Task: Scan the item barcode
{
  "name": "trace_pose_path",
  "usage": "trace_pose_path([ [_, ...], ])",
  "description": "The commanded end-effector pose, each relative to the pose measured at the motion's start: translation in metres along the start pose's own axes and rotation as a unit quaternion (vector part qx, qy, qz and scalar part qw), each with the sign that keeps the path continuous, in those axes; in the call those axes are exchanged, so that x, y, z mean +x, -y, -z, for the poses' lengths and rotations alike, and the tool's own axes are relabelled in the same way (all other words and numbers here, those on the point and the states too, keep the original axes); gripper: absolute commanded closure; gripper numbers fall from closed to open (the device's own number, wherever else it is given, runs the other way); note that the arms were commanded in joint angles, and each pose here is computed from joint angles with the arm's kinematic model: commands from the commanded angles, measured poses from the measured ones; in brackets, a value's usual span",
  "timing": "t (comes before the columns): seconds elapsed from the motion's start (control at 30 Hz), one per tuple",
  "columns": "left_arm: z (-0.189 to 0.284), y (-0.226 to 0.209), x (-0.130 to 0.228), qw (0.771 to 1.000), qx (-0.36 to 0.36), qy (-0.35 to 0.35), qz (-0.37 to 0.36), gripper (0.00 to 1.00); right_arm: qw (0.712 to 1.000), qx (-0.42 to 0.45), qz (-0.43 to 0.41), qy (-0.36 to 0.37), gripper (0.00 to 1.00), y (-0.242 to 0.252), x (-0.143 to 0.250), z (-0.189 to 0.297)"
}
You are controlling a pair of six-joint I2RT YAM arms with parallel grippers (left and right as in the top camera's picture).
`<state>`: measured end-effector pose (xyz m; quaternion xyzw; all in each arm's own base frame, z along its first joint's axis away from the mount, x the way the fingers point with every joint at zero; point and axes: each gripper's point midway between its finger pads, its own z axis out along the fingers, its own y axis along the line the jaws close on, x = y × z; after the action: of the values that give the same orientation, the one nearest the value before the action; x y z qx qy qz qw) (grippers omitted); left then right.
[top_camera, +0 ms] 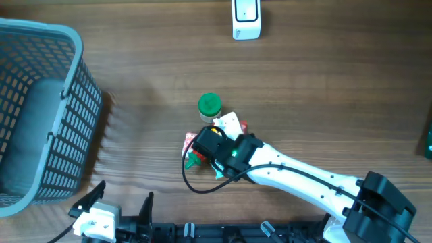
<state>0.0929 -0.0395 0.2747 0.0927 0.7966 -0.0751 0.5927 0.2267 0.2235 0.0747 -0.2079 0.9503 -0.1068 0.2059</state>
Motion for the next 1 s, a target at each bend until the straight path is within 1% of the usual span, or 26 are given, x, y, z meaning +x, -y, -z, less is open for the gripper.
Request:
trace_pose_path([
  [0.0, 0.001, 0.0, 0.0, 1.0, 0.002, 0.005, 0.001, 0.0, 1.0, -0.002, 0.027, 0.001, 0.83, -0.002, 0.006, -0.01],
  [0.07, 0.001, 0.0, 0.0, 1.0, 0.002, 0.005, 0.001, 0.0, 1.0, -0.009, 0.023, -0.001, 0.9, -0.005, 0.007, -0.01],
  [0.13, 0.001, 0.0, 0.0, 1.0, 0.002, 0.004, 0.001, 0.0, 0.998, -0.014, -0.058, -0.001, 0.78, -0.006, 0.004, -0.009],
  [0.17, 0.001, 0.0, 0.0, 1.0, 0.002, 0.005, 0.001, 0.0, 0.995, -0.013, -0.1, -0.002, 0.67, -0.003, 0.002, -0.008],
  [0.2, 0.001, 0.0, 0.0, 1.0, 0.002, 0.005, 0.001, 0.0, 0.987, -0.016, -0.16, -0.005, 0.52, 0.006, -0.004, -0.004],
  [0.23, 0.001, 0.0, 0.0, 1.0, 0.002, 0.005, 0.001, 0.0, 0.984, -0.021, -0.179, -0.005, 0.5, 0.01, -0.008, -0.002],
  [0.27, 0.001, 0.0, 0.0, 1.0, 0.002, 0.005, 0.001, 0.0, 0.975, -0.023, -0.221, -0.007, 0.49, 0.017, -0.011, -0.004],
  [0.33, 0.001, 0.0, 0.0, 1.0, 0.002, 0.004, 0.001, 0.0, 0.969, -0.029, -0.244, -0.016, 0.5, 0.02, -0.016, -0.015],
  [0.37, 0.001, 0.0, 0.0, 1.0, 0.002, 0.005, 0.001, 0.0, 0.97, -0.029, -0.24, -0.015, 0.5, 0.019, -0.019, -0.023],
  [0.43, 0.001, 0.0, 0.0, 1.0, 0.002, 0.005, 0.001, 0.0, 0.981, -0.055, -0.185, -0.012, 0.49, 0.003, -0.026, -0.033],
  [0.47, 0.001, 0.0, 0.0, 1.0, 0.002, 0.005, 0.001, 0.0, 0.982, -0.06, -0.18, -0.013, 0.44, 0.0, -0.027, -0.035],
  [0.5, 0.001, 0.0, 0.0, 1.0, 0.002, 0.005, 0.001, 0.0, 0.977, -0.058, -0.207, -0.016, 0.43, 0.002, -0.027, -0.036],
  [0.53, 0.001, 0.0, 0.0, 1.0, 0.002, 0.004, 0.001, 0.0, 0.962, -0.065, -0.262, -0.027, 0.45, 0.005, -0.028, -0.039],
  [0.6, 0.001, 0.0, 0.0, 1.0, 0.002, 0.005, 0.001, 0.0, 0.95, -0.103, -0.291, -0.051, 0.53, 0.001, -0.03, -0.043],
  [0.67, 0.001, 0.0, 0.0, 1.0, 0.002, 0.005, 0.001, 0.0, 0.952, -0.115, -0.279, -0.057, 0.58, -0.003, -0.031, -0.046],
  [0.83, 0.001, 0.0, 0.0, 1.0, 0.002, 0.005, 0.001, 0.0, 0.971, -0.108, -0.206, -0.053, 0.57, -0.004, -0.025, -0.045],
  [0.87, 0.001, 0.0, 0.0, 1.0, 0.002, 0.005, 0.001, 0.0, 0.977, -0.108, -0.176, -0.047, 0.58, -0.004, -0.026, -0.045],
  [0.9, 0.001, 0.0, 0.0, 1.0, 0.002, 0.005, 0.001, 0.0, 0.983, -0.098, -0.148, -0.04, 0.55, -0.002, -0.025, -0.045],
  [0.93, 0.001, 0.0, 0.0, 1.0, 0.002, 0.005, 0.001, 0.0, 0.988, -0.088, -0.125, -0.037, 0.49, -0.003, -0.024, -0.042],
  [0.97, 0.001, 0.0, 0.0, 1.0, 0.002, 0.005, 0.001, 0.0, 0.99, -0.084, -0.111, -0.036, 0.47, -0.005, -0.022, -0.039],
])
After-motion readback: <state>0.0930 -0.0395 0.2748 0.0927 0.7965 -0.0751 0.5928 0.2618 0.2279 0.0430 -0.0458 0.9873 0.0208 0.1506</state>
